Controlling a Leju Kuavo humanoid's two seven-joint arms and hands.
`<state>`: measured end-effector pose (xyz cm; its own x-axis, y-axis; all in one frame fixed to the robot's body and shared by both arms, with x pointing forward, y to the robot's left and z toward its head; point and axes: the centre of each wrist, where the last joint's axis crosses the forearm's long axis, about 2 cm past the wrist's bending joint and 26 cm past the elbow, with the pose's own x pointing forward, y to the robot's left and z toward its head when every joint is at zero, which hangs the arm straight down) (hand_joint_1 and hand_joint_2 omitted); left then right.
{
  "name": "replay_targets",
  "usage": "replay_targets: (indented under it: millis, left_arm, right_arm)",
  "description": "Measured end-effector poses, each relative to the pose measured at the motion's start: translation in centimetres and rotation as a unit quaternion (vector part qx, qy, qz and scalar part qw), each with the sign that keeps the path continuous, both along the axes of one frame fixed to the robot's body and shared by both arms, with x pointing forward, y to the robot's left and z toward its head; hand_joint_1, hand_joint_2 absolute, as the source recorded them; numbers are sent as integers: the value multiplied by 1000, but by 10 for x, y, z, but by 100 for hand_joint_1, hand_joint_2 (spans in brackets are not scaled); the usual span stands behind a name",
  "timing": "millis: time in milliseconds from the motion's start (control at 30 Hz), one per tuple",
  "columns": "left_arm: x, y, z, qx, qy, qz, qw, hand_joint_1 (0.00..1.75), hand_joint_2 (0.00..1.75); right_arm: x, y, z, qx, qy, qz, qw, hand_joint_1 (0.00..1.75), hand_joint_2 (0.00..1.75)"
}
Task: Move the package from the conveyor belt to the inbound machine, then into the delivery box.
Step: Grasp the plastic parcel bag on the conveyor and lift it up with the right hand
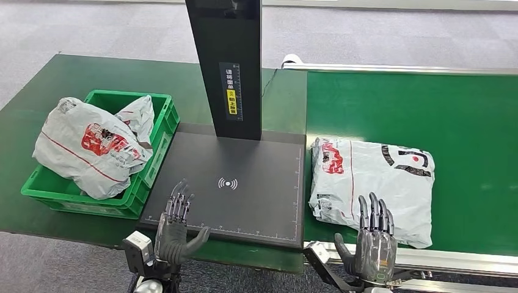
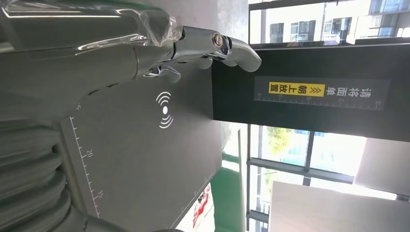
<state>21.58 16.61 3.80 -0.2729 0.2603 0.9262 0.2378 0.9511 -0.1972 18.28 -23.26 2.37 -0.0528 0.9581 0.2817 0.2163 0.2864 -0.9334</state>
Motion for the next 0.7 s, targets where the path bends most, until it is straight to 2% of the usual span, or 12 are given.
replay_targets:
  millis: [133, 300, 700]
  left_arm:
    - [0, 0, 0, 0, -1, -3, 1000, 0, 175]
    - [0, 0, 0, 1, -2, -5, 1000, 0, 175]
    - [4, -1, 3, -1, -7, -11, 1000, 0, 175]
  right_arm:
    - [2, -3, -11, -40, 32, -16, 999, 0, 175]
    - [5, -13, -23, -45, 59, -24, 997, 0, 175]
    - [25, -37, -23, -58, 48, -13, 997, 0, 175]
